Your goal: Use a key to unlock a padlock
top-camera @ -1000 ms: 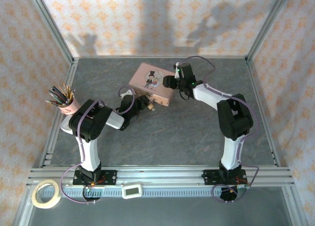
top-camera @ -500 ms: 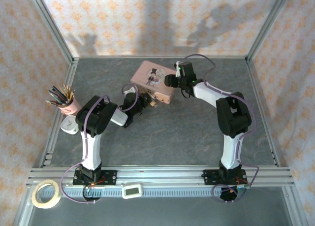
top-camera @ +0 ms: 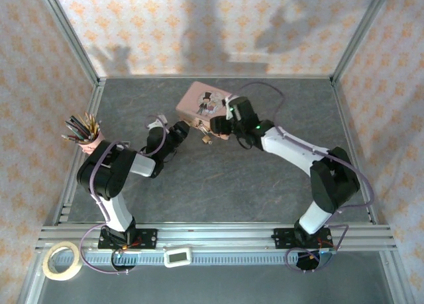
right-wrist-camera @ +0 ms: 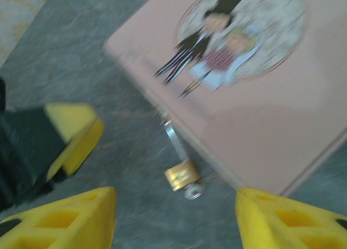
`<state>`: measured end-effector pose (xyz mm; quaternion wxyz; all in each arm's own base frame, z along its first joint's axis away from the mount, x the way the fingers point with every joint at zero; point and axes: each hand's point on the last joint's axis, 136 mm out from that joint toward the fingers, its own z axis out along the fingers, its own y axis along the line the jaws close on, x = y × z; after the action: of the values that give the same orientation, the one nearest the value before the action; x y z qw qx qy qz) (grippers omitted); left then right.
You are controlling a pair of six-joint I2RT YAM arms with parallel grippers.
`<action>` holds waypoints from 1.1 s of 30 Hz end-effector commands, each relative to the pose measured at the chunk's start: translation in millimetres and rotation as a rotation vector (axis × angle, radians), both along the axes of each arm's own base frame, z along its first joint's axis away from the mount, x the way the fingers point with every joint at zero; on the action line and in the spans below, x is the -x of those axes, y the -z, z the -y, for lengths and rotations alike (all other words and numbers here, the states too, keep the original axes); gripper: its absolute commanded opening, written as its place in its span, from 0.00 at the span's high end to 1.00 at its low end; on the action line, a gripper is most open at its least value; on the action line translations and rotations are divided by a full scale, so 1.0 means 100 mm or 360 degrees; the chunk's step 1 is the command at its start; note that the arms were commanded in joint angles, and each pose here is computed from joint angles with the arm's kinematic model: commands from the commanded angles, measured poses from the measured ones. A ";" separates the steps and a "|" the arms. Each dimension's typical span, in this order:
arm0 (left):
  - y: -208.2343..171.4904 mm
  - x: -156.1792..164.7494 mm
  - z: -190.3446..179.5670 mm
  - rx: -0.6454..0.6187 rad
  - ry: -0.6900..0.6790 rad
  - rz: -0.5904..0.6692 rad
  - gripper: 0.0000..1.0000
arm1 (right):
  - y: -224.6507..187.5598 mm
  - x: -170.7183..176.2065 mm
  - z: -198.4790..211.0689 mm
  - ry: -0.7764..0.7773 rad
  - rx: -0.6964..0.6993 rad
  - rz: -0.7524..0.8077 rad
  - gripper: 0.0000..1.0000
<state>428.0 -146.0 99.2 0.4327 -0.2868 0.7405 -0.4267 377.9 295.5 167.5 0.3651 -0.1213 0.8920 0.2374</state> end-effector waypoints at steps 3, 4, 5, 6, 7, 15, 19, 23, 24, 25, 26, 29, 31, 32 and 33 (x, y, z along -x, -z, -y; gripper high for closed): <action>-0.03 0.06 -0.10 0.0057 -0.0009 0.0036 0.56 | 0.54 0.21 -0.15 0.0288 0.0048 -0.0317 0.39; -0.03 0.06 -0.11 0.0058 -0.0009 0.0040 0.56 | 0.59 0.20 -0.20 0.0314 0.0055 -0.0343 0.39; -0.03 0.06 -0.12 0.0060 -0.0008 0.0042 0.56 | 0.65 0.21 -0.26 0.0328 0.0070 -0.0373 0.39; -0.02 0.06 -0.12 0.0066 -0.0006 0.0047 0.56 | 0.70 0.20 -0.31 0.0347 0.0087 -0.0388 0.39; -0.03 0.06 -0.13 0.0075 0.0002 0.0054 0.56 | 0.75 0.19 -0.34 0.0383 0.0105 -0.0407 0.38; -0.05 0.01 -0.30 0.0124 -0.0004 0.0098 0.56 | 1.09 -0.03 -0.41 0.0630 0.0193 -0.0427 0.34; -0.11 -0.22 -0.41 0.0040 0.0004 0.0118 0.55 | 1.20 -0.14 -0.42 0.0724 0.0222 -0.0381 0.34; -0.19 -0.56 -0.61 -0.0147 -0.0064 0.0148 0.51 | 1.33 -0.24 -0.38 0.0814 0.0274 -0.0326 0.35; -0.19 -0.64 -0.67 -0.0191 -0.0084 0.0142 0.50 | 1.37 -0.26 -0.36 0.0831 0.0288 -0.0321 0.36; -0.19 -0.75 -0.71 -0.0227 -0.0094 0.0137 0.50 | 1.40 -0.27 -0.35 0.0850 0.0304 -0.0316 0.36; -0.16 -0.86 -0.73 -0.0251 -0.0088 0.0130 0.49 | 1.43 -0.28 -0.34 0.0860 0.0307 -0.0312 0.36; -0.08 -1.13 -0.75 -0.0335 -0.0068 0.0110 0.49 | 1.47 -0.31 -0.34 0.0879 0.0304 -0.0294 0.39; -0.02 -1.28 -0.72 -0.0372 -0.0029 0.0092 0.49 | 1.51 -0.32 -0.34 0.0885 0.0320 -0.0291 0.41; 0.01 -1.35 -0.69 -0.0373 -0.0001 0.0086 0.48 | 1.52 -0.33 -0.33 0.0884 0.0331 -0.0290 0.42; 0.03 -1.39 -0.65 -0.0365 0.0025 0.0086 0.49 | 1.54 -0.32 -0.31 0.0883 0.0346 -0.0288 0.44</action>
<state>562.0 -73.4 125.0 0.5121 -0.2425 0.7375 -0.3674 401.7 339.4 29.8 0.3098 0.0965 0.9429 0.0751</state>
